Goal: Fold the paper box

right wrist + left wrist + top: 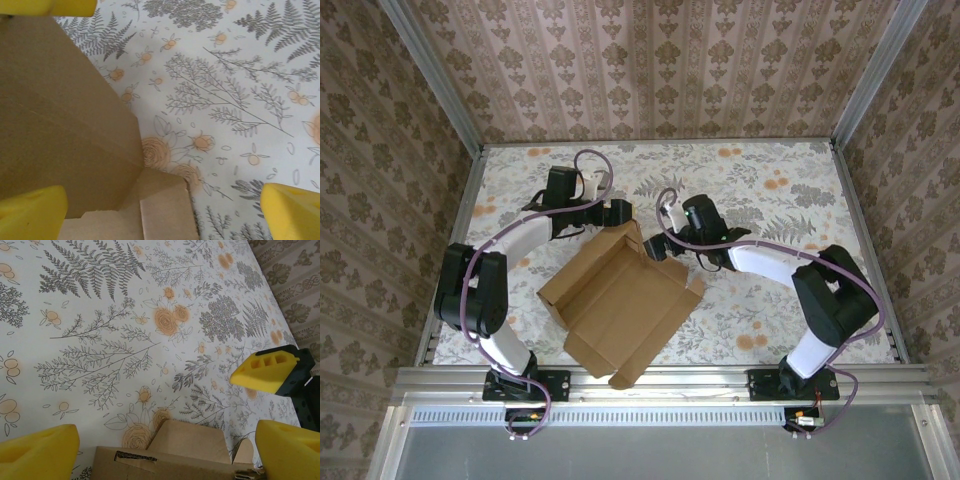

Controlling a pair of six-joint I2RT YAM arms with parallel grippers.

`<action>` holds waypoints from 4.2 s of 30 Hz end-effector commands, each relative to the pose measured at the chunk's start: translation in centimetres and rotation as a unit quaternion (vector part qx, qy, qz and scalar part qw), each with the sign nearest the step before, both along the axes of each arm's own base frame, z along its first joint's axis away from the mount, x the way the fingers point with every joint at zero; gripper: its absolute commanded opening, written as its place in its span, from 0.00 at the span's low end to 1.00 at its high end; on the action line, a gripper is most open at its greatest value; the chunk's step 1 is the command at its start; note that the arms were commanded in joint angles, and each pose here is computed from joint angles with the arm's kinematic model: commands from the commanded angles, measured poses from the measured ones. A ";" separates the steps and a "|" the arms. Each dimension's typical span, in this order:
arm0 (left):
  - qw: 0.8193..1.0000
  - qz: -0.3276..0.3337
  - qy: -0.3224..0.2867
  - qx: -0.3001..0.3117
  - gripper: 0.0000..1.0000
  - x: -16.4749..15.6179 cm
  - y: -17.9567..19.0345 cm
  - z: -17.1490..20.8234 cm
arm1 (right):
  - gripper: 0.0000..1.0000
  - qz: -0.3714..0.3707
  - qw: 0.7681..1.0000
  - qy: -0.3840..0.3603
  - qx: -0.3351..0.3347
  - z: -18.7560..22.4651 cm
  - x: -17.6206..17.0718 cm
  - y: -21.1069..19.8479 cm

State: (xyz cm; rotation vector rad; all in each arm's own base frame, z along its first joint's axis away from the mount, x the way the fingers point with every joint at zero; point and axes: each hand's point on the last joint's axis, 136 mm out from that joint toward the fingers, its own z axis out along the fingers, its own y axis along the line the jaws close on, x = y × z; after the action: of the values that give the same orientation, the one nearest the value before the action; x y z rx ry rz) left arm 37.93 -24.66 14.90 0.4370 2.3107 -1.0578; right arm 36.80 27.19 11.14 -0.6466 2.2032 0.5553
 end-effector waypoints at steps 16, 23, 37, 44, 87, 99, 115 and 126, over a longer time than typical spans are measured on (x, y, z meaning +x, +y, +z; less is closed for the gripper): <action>0.997 -0.058 0.038 -0.025 0.89 -0.8 -1.2 0.0 | 0.84 0.021 0.999 -0.021 0.024 0.8 1.9 5.4; 0.995 -0.078 0.057 -0.034 0.89 -1.1 -1.8 -0.2 | 0.72 0.016 1.000 -0.022 0.015 -0.4 2.2 5.8; 0.988 -0.106 0.094 -0.052 0.88 -1.5 -2.6 -0.9 | 0.49 -0.024 0.999 -0.036 -0.007 -1.8 3.0 7.1; 0.988 -0.110 0.096 -0.059 0.88 -1.6 -2.7 -0.7 | 0.42 -0.053 0.997 -0.054 -0.031 -2.0 3.2 6.9; 0.991 -0.093 0.093 -0.032 0.87 -1.1 -2.0 -0.9 | 0.41 -0.227 0.970 0.059 0.068 0.9 -3.5 0.3; 0.993 -0.074 0.091 -0.023 0.87 -0.5 -1.1 -0.9 | 0.39 -0.328 0.923 0.172 0.103 0.8 -0.5 0.4; 0.993 -0.068 0.089 -0.026 0.87 -0.1 -1.0 -0.9 | 0.37 -0.327 0.909 0.227 0.123 -1.4 1.1 2.8; 0.993 -0.072 0.088 -0.036 0.87 -0.5 -1.1 -0.4 | 0.37 -0.322 0.905 0.243 0.137 -2.0 3.0 4.4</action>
State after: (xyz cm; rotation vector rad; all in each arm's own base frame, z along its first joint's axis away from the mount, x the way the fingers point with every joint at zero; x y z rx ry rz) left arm 38.14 -25.53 14.43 0.4959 2.3970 -1.2914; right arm 38.99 30.35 9.11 0.4051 2.5337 0.6386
